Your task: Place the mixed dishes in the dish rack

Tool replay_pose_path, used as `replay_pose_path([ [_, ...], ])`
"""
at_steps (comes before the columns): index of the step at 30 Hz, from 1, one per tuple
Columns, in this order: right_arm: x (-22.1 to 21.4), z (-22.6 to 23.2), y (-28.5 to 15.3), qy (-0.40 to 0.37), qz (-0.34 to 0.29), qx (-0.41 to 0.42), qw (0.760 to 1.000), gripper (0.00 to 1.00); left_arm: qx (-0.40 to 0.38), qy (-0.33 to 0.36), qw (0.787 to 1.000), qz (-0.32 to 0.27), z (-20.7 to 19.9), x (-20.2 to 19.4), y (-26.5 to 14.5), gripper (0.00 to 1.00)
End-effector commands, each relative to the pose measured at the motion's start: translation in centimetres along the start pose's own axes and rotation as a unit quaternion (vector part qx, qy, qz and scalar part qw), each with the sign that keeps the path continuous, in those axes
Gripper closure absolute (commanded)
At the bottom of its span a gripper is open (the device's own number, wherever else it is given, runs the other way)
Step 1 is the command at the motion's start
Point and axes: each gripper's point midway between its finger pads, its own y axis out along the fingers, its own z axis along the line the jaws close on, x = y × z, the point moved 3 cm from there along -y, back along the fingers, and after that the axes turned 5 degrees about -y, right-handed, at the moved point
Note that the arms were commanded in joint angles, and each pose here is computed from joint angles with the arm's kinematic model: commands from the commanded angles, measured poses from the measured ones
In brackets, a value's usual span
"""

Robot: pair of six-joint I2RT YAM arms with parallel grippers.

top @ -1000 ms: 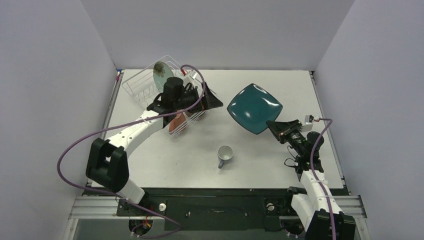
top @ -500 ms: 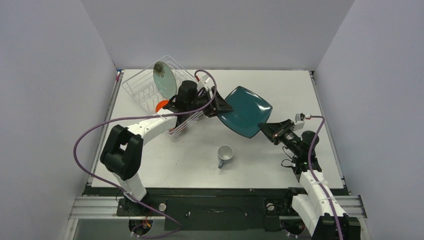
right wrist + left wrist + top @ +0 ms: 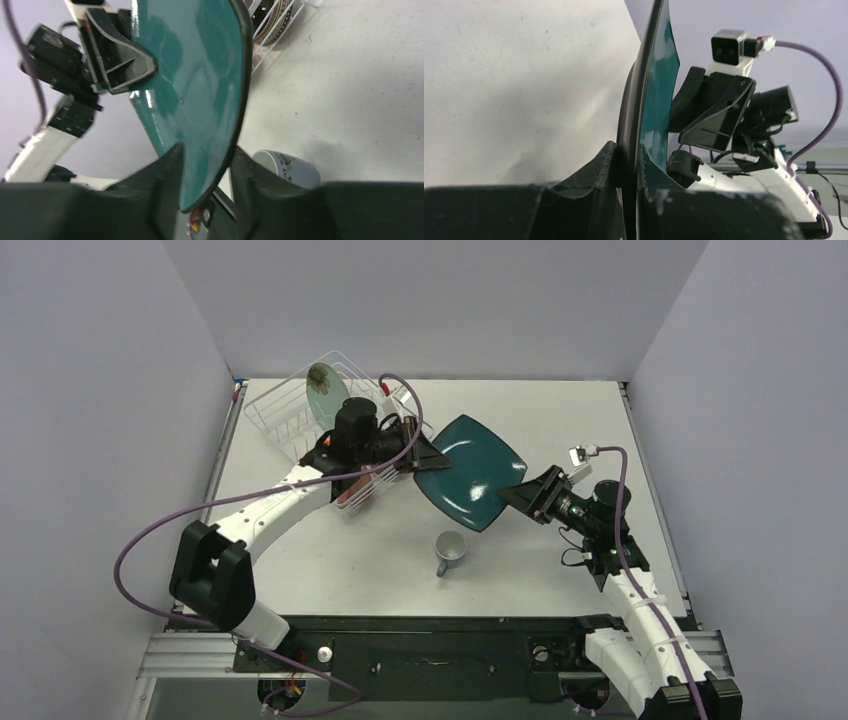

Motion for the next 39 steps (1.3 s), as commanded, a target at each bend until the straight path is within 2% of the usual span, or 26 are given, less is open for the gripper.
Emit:
replay_pose_path([
  [1,1.1,2.2,-1.0,-0.162,0.012,0.0,0.987,0.49,-0.016,0.164,0.985,0.053,-4.6,-1.6,-4.5,1.0],
  [2,0.5,2.1,-1.2,-0.164,0.027,-0.005,0.986,0.47,0.006,0.164,0.984,0.071,-4.3,-2.2,-5.2,1.0],
  [3,0.7,2.5,-1.3,-0.19,0.029,-0.002,0.981,0.43,0.014,0.199,0.977,0.075,-4.0,-2.3,-5.8,1.0],
  [5,0.4,2.9,-1.2,-0.212,0.041,-0.006,0.976,0.38,0.03,0.222,0.969,0.103,-3.5,-3.3,-7.0,1.0],
  [7,-0.1,3.5,-1.0,-0.232,0.057,-0.005,0.971,0.37,0.037,0.23,0.965,0.122,-3.4,-4.2,-8.0,1.0],
  [11,-2.1,5.4,-0.7,-0.261,0.101,0.055,0.959,0.37,0.032,0.242,0.958,0.153,-3.7,-5.7,-9.8,1.0],
  [13,-4.2,7.5,-0.5,-0.276,0.133,0.112,0.945,0.38,0.021,0.246,0.954,0.17,-3.9,-6.3,-10.2,1.0],
  [17,-6.7,9.5,-0.3,-0.302,0.176,0.166,0.922,0.39,-0.016,0.245,0.95,0.192,-4.9,-7.5,-10.2,1.0],
  [23,-6.4,9.5,0.3,-0.314,0.175,0.142,0.922,0.41,-0.03,0.257,0.946,0.196,-5.8,-8.2,-10.5,1.0],
  [27,-4.2,9.4,-0.4,-0.334,0.11,0.091,0.932,0.41,-0.036,0.261,0.945,0.196,-6.0,-8.6,-10.9,1.0],
  [30,-3.0,8.3,-0.8,-0.329,0.089,0.062,0.938,0.4,-0.044,0.269,0.942,0.196,-6.3,-8.8,-11.0,1.0],
  [34,-4.5,7.3,-0.2,-0.311,0.133,0.076,0.938,0.39,-0.053,0.271,0.941,0.194,-6.7,-8.9,-11.0,1.0],
  [39,-7.7,9.4,0.4,-0.273,0.194,0.183,0.924,0.45,-0.07,0.271,0.939,0.202,-7.3,-9.3,-10.9,1.0],
])
